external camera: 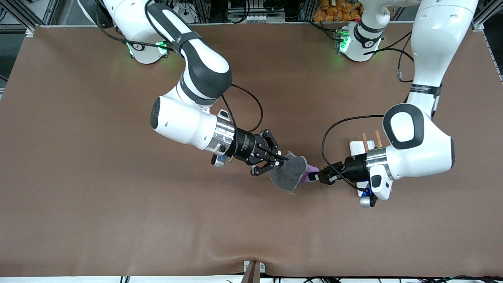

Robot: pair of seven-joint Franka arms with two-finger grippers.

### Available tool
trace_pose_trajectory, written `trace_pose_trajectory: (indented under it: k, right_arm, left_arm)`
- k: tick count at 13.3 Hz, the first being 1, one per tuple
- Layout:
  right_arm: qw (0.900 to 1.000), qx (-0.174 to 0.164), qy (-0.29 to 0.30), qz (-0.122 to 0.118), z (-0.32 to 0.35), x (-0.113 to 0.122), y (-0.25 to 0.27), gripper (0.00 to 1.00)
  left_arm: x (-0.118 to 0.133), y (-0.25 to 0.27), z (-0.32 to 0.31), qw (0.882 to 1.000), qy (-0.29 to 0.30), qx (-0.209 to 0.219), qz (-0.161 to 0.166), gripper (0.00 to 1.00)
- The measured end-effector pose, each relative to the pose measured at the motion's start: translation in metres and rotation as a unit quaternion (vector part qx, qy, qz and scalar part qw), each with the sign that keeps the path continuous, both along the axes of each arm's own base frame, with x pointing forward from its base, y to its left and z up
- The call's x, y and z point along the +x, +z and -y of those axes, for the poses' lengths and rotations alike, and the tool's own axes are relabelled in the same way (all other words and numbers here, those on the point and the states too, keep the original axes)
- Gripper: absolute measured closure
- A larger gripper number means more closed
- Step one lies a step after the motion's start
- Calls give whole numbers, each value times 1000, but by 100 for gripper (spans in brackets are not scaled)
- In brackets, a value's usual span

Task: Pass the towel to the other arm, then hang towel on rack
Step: 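Open the right gripper and withdraw while the left gripper holds towel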

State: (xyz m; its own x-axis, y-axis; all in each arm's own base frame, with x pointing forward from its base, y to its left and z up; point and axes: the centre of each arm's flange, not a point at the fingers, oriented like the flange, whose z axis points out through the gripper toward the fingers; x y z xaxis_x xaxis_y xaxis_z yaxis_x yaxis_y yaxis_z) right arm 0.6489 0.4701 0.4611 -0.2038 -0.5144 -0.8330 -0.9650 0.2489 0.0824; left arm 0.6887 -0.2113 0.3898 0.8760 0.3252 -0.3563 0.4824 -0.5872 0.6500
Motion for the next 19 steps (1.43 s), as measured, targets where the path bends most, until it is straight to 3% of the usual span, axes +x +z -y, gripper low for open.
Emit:
trace_pose_trajectory:
  k: [4,8,12,15,19]
  right_arm:
    - [999,-15,30,-20,4,-1,-5,39]
    - [999,-28,43,-17,25,5,15,0]
    - [997,-41,53,-26,48,14,21,0]
    - [997,-58,54,-4,68,18,43,0]
    - [987,-93,128,17,79,7,58,0]
  left_arm:
    - [-5,15,-22,998,-40,57,8,97]
    - [-15,31,-30,987,-89,134,24,97]
    - [-24,36,-44,966,-157,203,37,97]
    - [-27,29,-64,947,-213,236,42,97]
    - [-29,33,-94,926,-282,242,64,97]
